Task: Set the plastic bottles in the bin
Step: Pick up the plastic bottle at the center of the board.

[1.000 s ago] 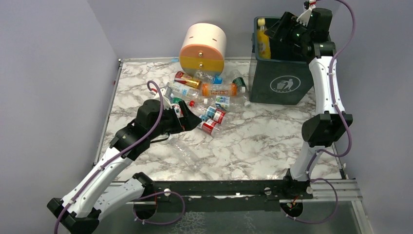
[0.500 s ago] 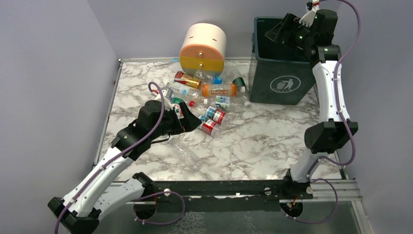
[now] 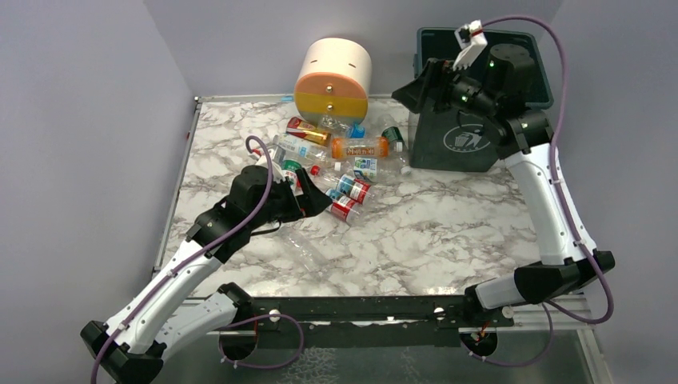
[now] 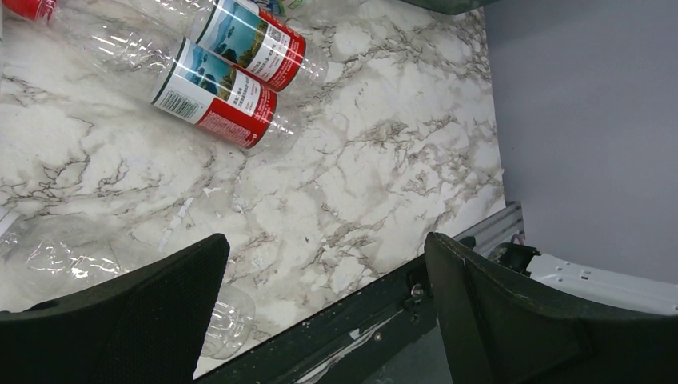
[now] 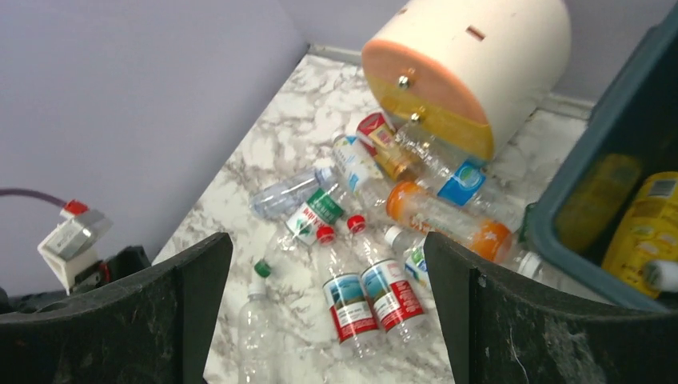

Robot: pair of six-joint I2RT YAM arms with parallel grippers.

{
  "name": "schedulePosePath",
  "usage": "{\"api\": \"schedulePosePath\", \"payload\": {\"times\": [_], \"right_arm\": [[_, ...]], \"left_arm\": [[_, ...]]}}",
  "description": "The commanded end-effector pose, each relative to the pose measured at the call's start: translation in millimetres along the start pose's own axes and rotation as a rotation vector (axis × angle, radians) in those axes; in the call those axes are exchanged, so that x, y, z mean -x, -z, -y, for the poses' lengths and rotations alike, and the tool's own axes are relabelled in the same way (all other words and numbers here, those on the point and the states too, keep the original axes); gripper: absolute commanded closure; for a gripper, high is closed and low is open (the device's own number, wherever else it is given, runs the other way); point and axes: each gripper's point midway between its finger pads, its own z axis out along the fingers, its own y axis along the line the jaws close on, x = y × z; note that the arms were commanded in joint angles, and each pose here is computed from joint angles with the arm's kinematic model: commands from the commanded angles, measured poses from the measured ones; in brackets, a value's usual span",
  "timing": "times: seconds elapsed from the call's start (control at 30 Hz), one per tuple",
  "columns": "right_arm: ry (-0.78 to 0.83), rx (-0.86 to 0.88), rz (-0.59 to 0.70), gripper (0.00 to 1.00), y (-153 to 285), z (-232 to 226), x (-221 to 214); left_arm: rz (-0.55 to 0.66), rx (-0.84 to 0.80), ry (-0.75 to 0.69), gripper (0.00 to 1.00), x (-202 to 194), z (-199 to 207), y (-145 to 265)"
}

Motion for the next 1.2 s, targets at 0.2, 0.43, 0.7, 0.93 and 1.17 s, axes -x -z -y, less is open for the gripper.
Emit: {"api": "schedulePosePath", "payload": {"times": [0.2,0.43,0.7,0.93,1.17], "right_arm": [[0.046,0.123,-0.138,0.05,-21,-42,-79],[0.041,0.165,-0.219,0.0,-43,-52,-125],[0.036,0.168,-0.337,0.0,-77,-54,-185],[0.026,0.143,-0.416,0.01,-103,-49,-222],[0.012,0.117,-0.497,0.04,-125,-40,-259]], "left_arm": [[0.023,-0.053,0.01,0.01,3,9,5],[0.029,-0.065,0.012,0.01,3,10,7],[0.036,-0.071,-0.004,0.01,5,12,9],[0.041,-0.074,-0.01,0.01,7,13,10],[0.041,-0.073,-0.007,0.01,5,11,10]]}}
